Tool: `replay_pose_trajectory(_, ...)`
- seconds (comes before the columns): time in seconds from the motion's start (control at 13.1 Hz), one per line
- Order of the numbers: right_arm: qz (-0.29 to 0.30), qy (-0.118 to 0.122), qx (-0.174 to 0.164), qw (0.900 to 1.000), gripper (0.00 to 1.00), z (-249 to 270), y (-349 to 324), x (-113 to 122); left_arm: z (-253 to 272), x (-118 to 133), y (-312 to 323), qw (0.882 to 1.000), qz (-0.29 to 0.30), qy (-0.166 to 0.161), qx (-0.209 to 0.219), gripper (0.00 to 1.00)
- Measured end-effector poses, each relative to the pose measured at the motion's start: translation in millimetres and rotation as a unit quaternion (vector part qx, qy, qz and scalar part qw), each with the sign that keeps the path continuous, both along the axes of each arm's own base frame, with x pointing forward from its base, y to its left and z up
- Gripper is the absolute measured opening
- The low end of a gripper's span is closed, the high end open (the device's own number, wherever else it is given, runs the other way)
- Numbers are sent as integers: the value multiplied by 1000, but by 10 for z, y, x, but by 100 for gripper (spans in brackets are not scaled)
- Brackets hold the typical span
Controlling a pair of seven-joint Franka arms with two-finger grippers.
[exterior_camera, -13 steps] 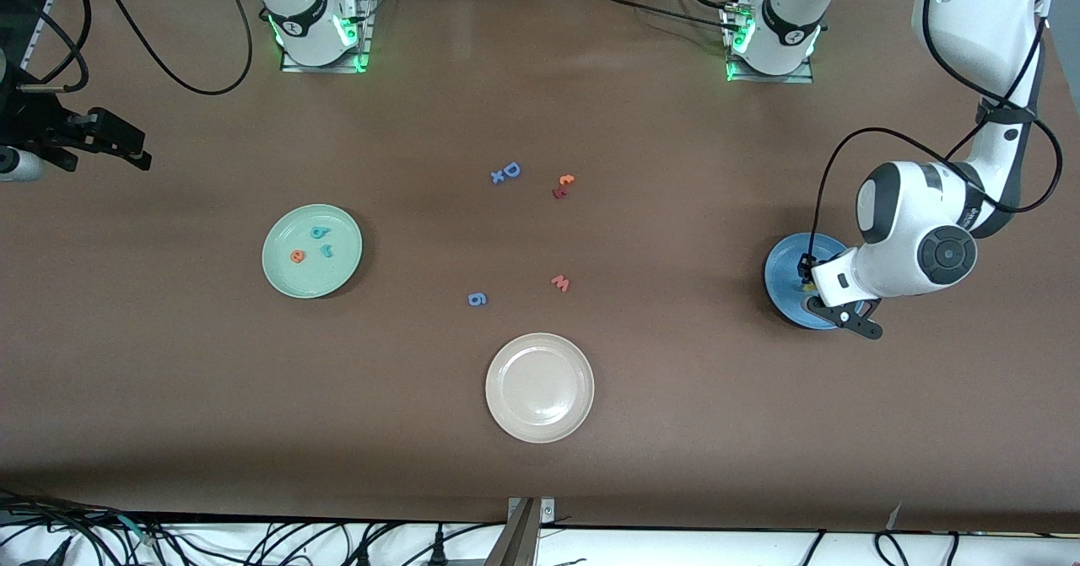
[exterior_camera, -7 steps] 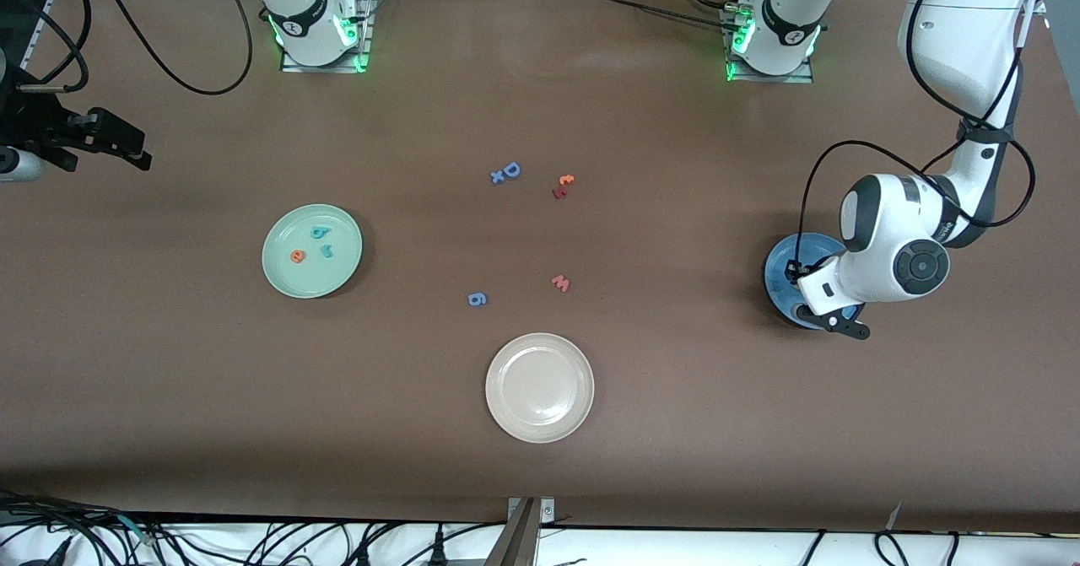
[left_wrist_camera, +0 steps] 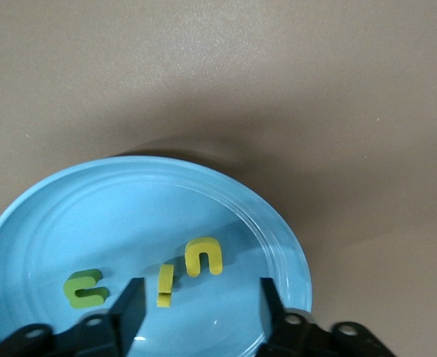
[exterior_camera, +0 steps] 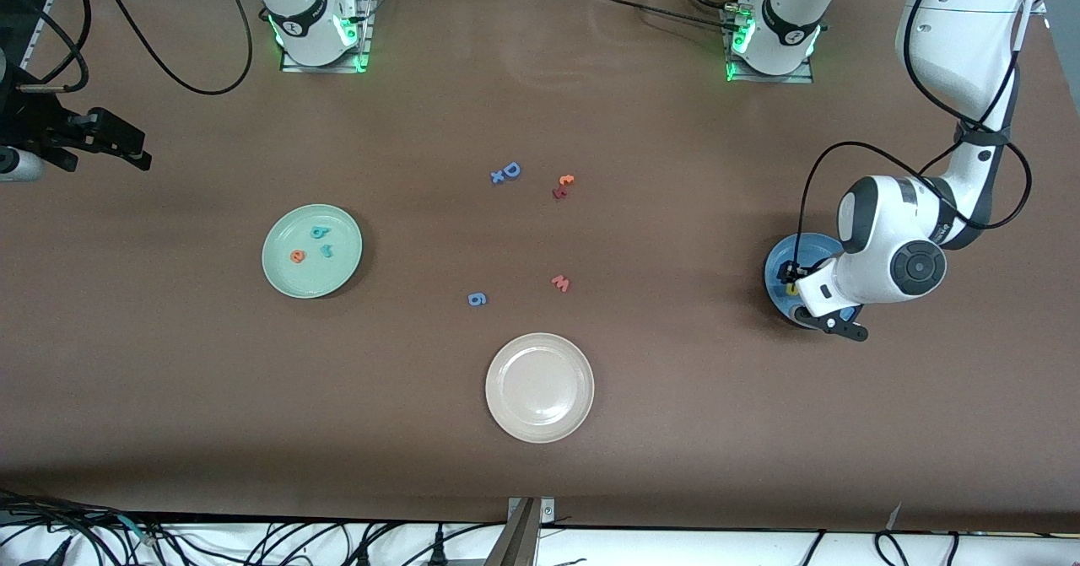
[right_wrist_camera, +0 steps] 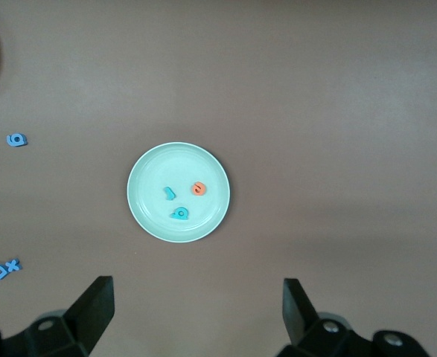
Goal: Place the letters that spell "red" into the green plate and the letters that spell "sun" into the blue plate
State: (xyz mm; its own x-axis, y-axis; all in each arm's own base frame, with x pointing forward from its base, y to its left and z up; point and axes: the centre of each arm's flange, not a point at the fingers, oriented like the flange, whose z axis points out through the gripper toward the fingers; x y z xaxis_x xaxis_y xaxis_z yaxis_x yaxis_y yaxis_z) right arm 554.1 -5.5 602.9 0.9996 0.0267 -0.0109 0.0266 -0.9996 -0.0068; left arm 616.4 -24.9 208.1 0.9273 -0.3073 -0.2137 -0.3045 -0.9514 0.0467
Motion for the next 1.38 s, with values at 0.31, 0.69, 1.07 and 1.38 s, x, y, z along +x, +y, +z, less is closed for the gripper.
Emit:
replay_pose_trajectory(0.31,0,0,0,1000,100,-3,0,0,629,219,-27,999,0,-41,-3,100)
replay_pose_trajectory(0.69,0,1,0,1000,100,-8,0,0,2406,308,-45,994,-1,-106,-10,100)
replay_pose_trajectory(1.07,0,1,0,1000,100,-10,1,0,3598,282,-9,980,1,-199,-15,100)
replay_pose_trajectory(1.38,0,1,0,1000,100,-10,2,0,3812,194,0,979,13,-202,-15,100)
